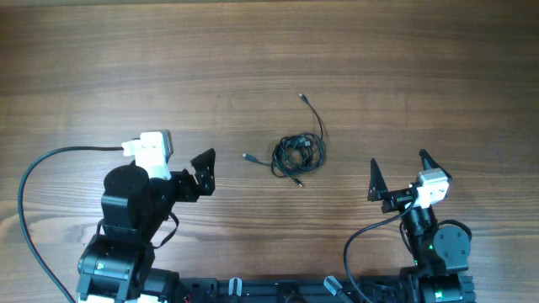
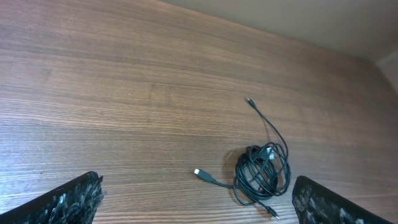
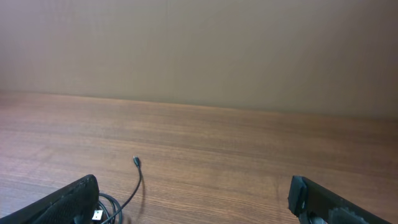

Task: Untangle cables
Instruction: 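Reach the left gripper down onto the black cable bundle and grasp it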

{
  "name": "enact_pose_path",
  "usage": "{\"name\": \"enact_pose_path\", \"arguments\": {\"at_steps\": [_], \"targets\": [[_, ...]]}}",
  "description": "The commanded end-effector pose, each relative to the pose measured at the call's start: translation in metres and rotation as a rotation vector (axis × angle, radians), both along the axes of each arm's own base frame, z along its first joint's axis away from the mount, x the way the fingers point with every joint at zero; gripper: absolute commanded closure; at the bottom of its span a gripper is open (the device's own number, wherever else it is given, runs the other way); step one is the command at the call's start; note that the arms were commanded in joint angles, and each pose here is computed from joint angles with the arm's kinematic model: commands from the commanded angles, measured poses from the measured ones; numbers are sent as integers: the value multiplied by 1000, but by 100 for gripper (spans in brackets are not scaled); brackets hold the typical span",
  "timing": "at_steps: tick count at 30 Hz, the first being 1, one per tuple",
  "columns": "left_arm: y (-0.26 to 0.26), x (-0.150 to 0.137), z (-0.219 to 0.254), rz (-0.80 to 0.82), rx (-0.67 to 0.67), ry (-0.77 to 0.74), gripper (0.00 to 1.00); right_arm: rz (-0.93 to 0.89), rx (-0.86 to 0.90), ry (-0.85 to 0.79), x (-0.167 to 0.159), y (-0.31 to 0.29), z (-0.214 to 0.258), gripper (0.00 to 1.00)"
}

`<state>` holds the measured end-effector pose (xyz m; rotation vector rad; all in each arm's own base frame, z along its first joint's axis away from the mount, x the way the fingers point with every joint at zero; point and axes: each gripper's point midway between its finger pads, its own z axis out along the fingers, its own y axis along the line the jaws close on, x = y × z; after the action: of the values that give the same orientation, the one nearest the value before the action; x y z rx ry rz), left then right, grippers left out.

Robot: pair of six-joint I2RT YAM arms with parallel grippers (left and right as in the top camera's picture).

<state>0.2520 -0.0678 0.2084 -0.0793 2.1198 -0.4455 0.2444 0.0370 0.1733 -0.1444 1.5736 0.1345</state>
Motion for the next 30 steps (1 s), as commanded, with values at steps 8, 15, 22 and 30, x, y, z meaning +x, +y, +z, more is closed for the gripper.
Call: {"name": "enact_pose_path", "arguments": {"at_steps": [8,15,22,30], "targets": [[-6,-5,4,-26,-25,15,0,11,-16,-12,-1,2,2,0],[-18,-4,1,-83,-64,40,0,11,-16,-12,-1,2,2,0],[-30,18,-41,-103,-31,244,0,88,28,-24,-4,14,8,0],[-84,36,-54,-152,60,350,0,47,101,125,-4,8,25,0]]}}
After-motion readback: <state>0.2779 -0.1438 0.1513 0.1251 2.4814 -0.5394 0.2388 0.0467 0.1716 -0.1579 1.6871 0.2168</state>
